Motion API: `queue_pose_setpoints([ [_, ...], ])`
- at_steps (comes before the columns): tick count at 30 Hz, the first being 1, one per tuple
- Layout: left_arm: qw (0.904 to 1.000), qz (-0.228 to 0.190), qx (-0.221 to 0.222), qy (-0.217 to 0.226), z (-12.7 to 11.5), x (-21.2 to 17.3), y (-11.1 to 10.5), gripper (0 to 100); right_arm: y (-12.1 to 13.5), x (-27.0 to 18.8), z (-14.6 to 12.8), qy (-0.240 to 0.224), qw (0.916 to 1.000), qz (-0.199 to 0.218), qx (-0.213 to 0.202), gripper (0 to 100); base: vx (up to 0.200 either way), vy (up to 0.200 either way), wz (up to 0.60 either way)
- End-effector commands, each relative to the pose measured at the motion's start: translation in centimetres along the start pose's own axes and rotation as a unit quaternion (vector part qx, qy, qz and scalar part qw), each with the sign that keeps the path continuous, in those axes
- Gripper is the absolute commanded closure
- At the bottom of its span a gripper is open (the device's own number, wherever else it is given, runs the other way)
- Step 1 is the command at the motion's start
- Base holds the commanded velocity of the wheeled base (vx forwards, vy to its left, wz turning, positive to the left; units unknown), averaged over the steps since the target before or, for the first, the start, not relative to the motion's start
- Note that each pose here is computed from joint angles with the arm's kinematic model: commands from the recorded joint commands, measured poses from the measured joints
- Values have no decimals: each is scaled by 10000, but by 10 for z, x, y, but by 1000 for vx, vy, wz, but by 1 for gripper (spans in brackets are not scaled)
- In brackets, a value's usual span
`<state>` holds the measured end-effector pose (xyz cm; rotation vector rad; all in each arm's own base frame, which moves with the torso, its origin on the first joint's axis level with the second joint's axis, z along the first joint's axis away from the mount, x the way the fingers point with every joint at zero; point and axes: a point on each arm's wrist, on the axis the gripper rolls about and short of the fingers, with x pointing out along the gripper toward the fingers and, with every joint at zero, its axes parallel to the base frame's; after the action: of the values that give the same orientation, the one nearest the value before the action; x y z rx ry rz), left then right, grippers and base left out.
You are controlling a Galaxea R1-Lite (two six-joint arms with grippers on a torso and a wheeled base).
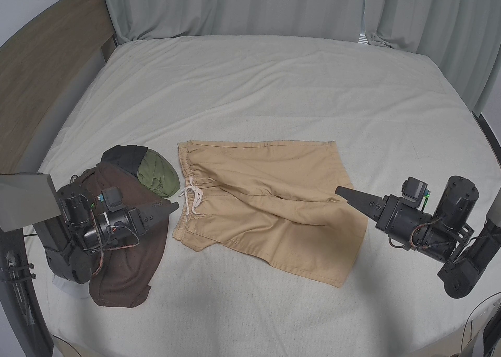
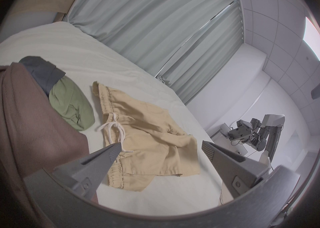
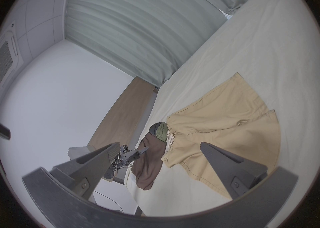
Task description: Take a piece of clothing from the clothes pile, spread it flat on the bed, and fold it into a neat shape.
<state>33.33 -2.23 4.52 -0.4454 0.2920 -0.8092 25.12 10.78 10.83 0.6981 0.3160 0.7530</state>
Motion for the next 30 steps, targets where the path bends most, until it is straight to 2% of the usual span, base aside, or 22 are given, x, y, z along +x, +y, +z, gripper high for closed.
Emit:
queue_pose_setpoints([
  [1,9997,78,-194,146,-13,2,9,0,0,-1,-2,41,10000,-13,-44,0,0,0,0],
  [12,9985,204,-411,311,-34,13,29,0,-1,0,0,0,10000,-27,-53,0,0,0,0],
  [19,9964,446,-577,435,-58,26,45,0,-2,0,0,-6,10000,-33,-53,0,0,0,0],
  [23,9958,574,-593,403,-62,30,52,0,-2,0,0,-16,10000,-34,-56,0,0,0,0],
  [30,9947,661,-645,444,-70,33,55,0,-3,1,0,0,10000,-48,-46,0,0,0,0],
])
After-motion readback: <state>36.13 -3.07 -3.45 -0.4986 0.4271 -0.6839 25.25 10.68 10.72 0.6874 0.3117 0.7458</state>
